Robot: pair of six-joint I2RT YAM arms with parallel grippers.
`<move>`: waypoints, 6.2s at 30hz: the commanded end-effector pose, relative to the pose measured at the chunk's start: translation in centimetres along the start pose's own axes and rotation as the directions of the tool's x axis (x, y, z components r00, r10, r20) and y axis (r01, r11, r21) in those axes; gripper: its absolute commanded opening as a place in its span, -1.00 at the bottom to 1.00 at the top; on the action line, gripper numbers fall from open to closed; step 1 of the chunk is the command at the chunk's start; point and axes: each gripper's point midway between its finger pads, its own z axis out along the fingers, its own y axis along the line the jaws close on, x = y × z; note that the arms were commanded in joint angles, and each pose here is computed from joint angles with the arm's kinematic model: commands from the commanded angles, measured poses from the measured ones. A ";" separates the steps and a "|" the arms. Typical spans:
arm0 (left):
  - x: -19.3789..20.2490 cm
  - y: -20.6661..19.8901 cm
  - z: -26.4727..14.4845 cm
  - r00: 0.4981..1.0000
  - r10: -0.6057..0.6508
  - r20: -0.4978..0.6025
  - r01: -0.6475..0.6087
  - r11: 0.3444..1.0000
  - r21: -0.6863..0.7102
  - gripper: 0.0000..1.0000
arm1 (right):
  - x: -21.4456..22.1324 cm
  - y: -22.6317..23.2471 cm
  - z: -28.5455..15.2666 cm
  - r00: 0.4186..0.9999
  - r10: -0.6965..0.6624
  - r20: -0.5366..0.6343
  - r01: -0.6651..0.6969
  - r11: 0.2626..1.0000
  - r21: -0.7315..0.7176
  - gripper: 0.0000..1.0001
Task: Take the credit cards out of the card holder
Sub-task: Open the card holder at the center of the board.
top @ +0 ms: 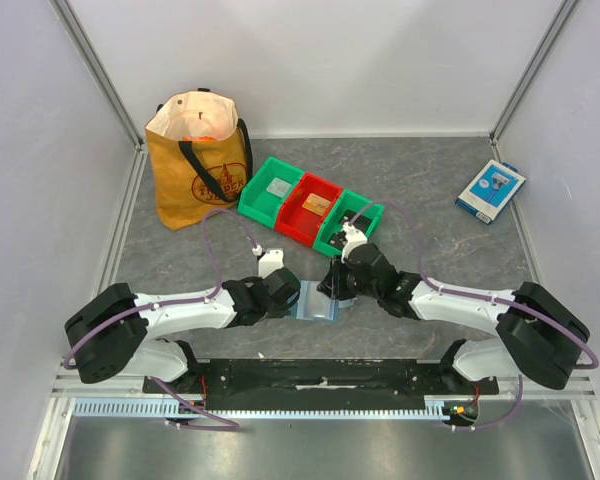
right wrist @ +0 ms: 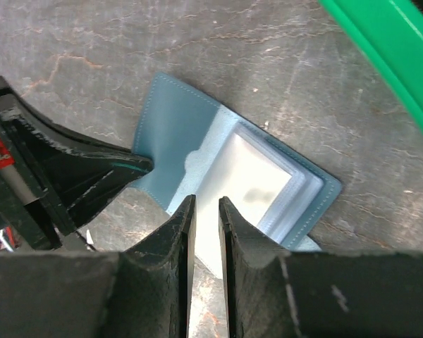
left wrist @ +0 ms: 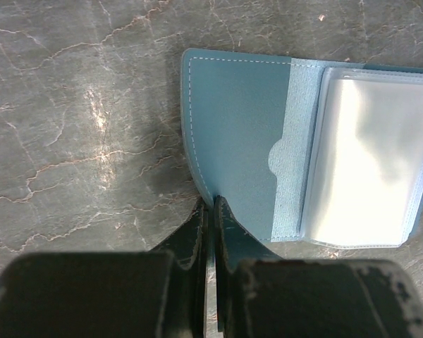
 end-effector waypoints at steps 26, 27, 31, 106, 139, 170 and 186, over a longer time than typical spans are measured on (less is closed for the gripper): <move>1.9 -1.2 0.3 0.996 -0.048 -0.069 0.052 0.997 0.063 -0.96 | 2.7 -0.9 1.5 0.994 0.085 -0.070 -0.084 0.996 0.010 -0.48; 1.9 -1.3 0.3 0.996 -0.047 -0.071 0.052 0.996 0.066 -0.97 | 2.5 -0.6 1.5 0.994 0.082 -0.066 -0.083 0.997 -0.004 -0.48; 1.9 -1.5 0.2 0.996 -0.052 -0.069 0.058 0.995 0.080 -0.97 | 1.9 0.9 1.5 0.995 0.078 -0.064 -0.082 0.995 -0.063 -0.48; 1.8 -2.7 -0.8 0.989 -0.128 -0.067 0.139 0.973 0.187 -0.67 | 1.0 -2.8 -0.2 0.997 -0.017 -0.082 0.030 0.986 0.161 -0.29; 2.0 -3.5 -1.0 0.987 -0.133 -0.086 0.150 0.961 0.233 -0.68 | 2.0 0.7 1.9 0.988 0.032 -0.154 -0.035 0.999 -0.014 -0.48; 0.8 -1.8 -4.0 0.964 -0.265 -0.022 0.260 0.919 0.296 0.37 | -0.6 6.4 1.5 0.990 0.032 -0.141 -0.060 0.977 -0.205 -0.47; 1.0 2.0 -6.4 0.903 -0.430 0.027 0.395 0.852 0.342 0.18 | 1.4 8.5 4.5 0.981 -0.044 -0.190 0.005 0.980 -0.200 -0.24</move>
